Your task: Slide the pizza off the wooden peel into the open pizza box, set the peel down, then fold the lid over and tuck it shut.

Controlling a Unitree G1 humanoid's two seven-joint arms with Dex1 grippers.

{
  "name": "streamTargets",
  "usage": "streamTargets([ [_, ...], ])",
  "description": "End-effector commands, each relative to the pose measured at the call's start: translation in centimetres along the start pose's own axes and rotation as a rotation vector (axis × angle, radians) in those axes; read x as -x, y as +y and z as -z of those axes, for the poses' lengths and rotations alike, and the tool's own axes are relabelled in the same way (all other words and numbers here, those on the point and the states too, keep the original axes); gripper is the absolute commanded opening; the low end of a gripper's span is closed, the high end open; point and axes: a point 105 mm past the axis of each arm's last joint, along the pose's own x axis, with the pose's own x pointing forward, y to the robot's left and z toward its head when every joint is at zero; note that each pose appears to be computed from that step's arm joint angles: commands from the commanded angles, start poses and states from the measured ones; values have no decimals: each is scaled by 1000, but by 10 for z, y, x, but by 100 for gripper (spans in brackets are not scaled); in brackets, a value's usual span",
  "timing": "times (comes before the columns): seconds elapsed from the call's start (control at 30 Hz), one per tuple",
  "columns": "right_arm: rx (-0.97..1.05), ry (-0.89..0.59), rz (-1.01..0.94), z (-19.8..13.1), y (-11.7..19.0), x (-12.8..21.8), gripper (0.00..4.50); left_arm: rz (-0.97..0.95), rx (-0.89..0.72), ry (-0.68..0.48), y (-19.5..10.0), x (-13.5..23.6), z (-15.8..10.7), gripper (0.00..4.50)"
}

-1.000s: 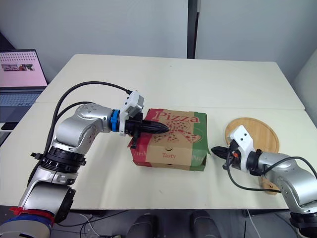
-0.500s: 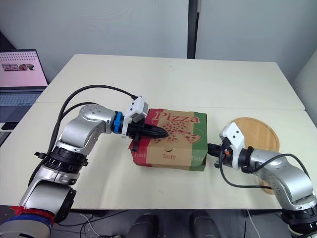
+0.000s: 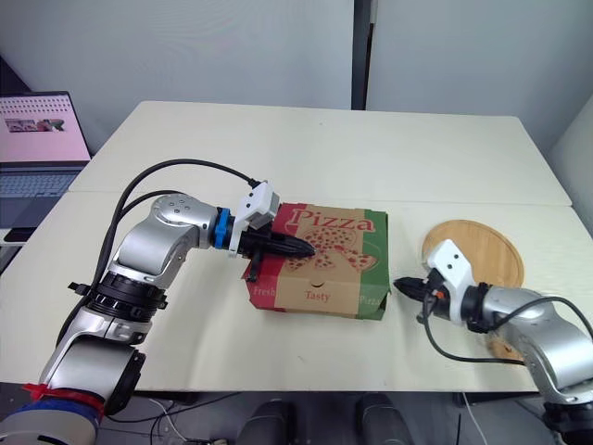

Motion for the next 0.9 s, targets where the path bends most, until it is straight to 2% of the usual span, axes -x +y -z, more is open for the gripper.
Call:
streamTargets([
  [0.03,112,-67,21,-27,-5,23,18,-3,-39,0,1,2,-6,0],
  [0.13,109,-113,-27,-43,2,32,95,-1,-38,5,0,3,-4,0],
  [0.33,235,-153,-137,-64,37,14,301,-3,-41,5,2,2,-4,0],
  [0.47,366,-120,-126,-58,45,-4,301,-5,-46,1,4,2,-6,0],
  [0.9,471,-120,-50,-59,31,-19,301,36,-83,18,-5,-2,-4,0],
])
